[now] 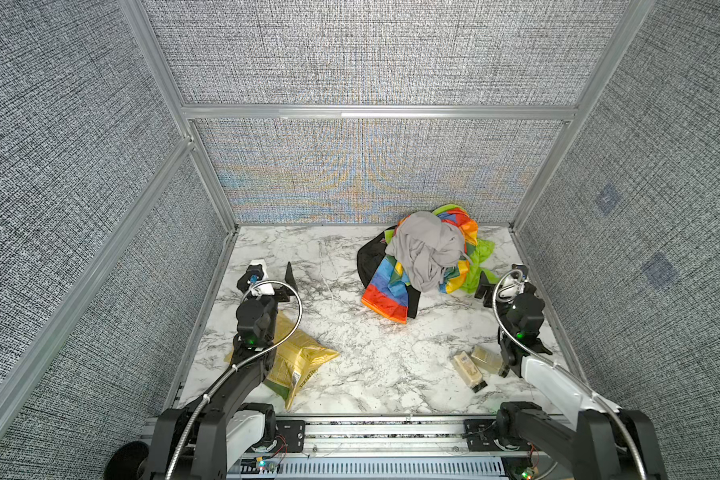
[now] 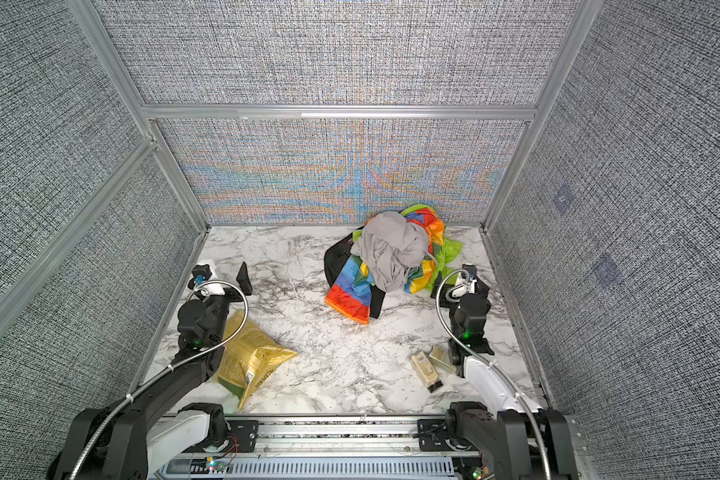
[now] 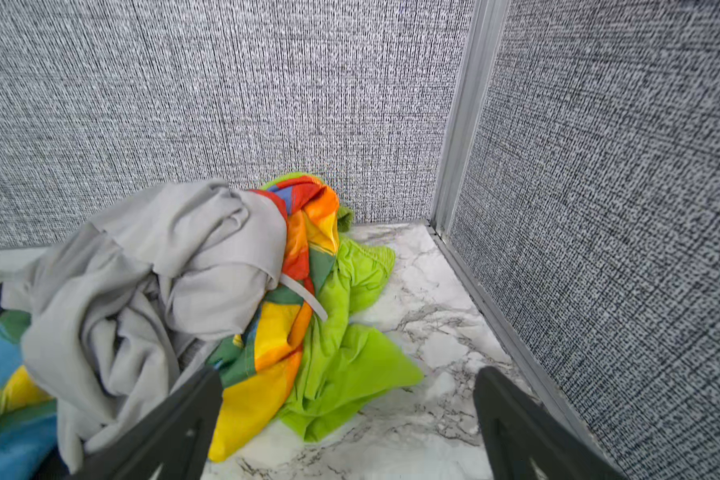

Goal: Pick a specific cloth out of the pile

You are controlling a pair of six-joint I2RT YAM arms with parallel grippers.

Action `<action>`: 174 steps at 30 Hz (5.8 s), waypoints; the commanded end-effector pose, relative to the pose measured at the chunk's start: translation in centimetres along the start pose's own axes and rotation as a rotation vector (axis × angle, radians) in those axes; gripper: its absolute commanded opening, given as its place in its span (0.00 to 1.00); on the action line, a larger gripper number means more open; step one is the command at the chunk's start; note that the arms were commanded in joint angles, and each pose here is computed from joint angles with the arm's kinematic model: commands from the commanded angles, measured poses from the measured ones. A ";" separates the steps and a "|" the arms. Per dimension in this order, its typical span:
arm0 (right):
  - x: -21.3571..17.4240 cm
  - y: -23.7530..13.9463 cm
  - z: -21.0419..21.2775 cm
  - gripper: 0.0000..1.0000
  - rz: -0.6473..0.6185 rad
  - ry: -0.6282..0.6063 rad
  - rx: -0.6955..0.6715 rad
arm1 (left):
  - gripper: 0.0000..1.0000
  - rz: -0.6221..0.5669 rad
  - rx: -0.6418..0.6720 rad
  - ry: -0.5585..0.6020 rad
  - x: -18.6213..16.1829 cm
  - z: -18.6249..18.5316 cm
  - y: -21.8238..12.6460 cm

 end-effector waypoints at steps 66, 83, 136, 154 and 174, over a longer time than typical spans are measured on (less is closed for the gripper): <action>-13.2 6.1 19.2 0.00 0.808 0.088 0.126 | 0.98 0.371 -0.767 -0.217 4.5 -14.1 7.5; -15.2 17.2 9.1 0.18 0.825 0.033 -0.292 | 0.98 0.364 -0.774 -0.208 4.5 -14.9 7.0; -16.6 1.9 30.5 0.51 0.918 0.094 0.428 | 0.97 0.405 -0.769 -0.196 3.2 -15.2 7.5; -20.7 6.5 26.1 0.52 0.944 0.050 0.189 | 0.99 0.411 -0.793 -0.206 3.1 -15.7 7.3; -21.7 9.6 26.8 0.67 0.968 0.057 0.165 | 0.99 0.451 -0.818 -0.221 2.1 -16.8 7.5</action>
Point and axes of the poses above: each gripper's point midway between its finger pads, its own y axis out along the fingers, its own z axis along the line the jaws close on, x = y × z, the point moved 1 cm from there along -y, back along the fingers, and after that the axes turned 11 degrees about y, right-handed, at the moved point
